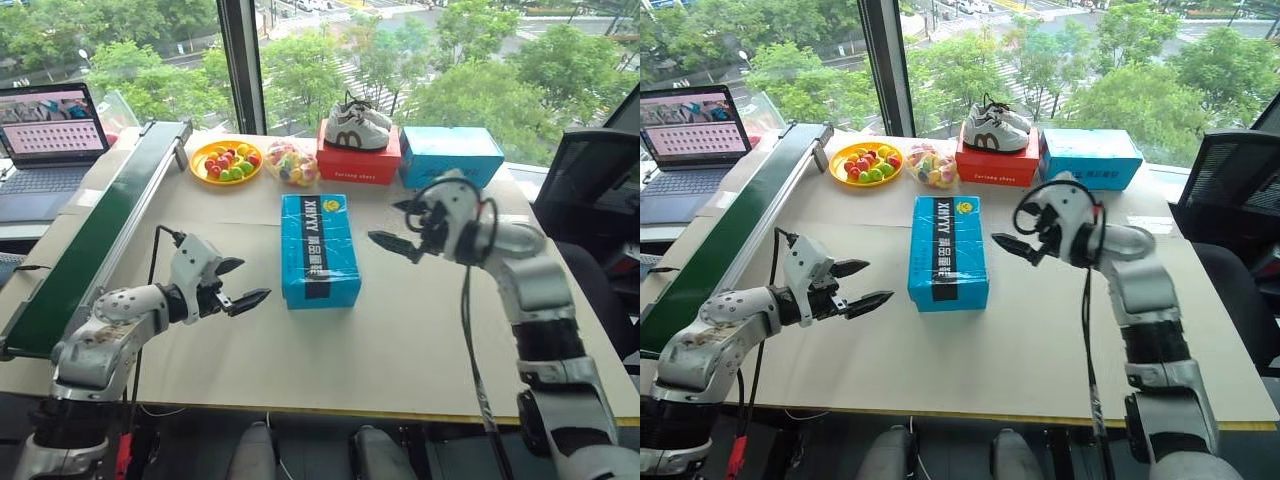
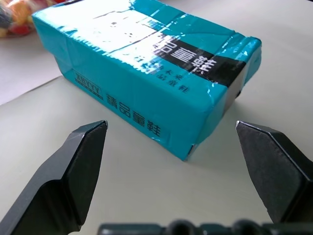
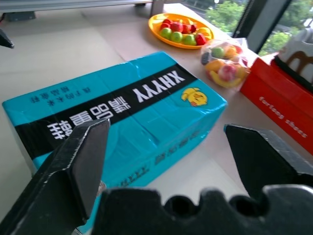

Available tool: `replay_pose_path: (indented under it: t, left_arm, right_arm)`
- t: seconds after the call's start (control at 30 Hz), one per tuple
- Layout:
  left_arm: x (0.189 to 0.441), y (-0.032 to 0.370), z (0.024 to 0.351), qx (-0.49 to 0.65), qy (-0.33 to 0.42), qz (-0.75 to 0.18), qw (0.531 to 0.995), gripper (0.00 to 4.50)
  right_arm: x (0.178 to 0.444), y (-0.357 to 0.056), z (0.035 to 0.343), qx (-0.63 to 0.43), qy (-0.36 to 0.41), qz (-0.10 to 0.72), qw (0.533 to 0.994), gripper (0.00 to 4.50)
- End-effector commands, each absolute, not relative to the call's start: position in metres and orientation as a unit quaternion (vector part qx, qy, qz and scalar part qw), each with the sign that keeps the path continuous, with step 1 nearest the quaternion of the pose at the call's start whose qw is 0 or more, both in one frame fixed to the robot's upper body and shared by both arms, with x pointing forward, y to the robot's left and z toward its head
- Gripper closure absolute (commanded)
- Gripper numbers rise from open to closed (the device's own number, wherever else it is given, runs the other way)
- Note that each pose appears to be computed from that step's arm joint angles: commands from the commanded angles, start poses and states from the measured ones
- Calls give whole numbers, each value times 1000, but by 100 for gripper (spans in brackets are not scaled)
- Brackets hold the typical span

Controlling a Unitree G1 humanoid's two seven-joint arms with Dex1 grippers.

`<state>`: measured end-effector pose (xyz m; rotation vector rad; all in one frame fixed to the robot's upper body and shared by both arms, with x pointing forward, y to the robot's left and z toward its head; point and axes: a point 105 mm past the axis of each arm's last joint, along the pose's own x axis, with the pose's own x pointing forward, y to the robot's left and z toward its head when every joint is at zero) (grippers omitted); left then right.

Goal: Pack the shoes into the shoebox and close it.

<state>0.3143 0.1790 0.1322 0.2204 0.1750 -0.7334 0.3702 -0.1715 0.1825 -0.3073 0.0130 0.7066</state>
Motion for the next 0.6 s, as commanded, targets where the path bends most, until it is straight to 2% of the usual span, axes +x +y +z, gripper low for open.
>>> replay_pose_path:
  t: [0.03, 0.3, 0.43, 0.6]
  left_arm:
    - [324, 193, 131, 102, 47, -288, 951, 0]
    - [322, 212, 97, 73, 5, -168, 983, 0]
    - [315, 210, 70, 21, 22, -106, 994, 0]
    - [310, 213, 60, 29, 23, -69, 997, 0]
  right_arm:
    - [363, -200, 184, -124, -26, 271, 954, 3]
    - [339, -209, 116, -89, 16, 220, 971, 3]
    - [336, -213, 86, -51, 24, 171, 984, 3]
    - [340, -211, 70, -17, 30, 142, 989, 3]
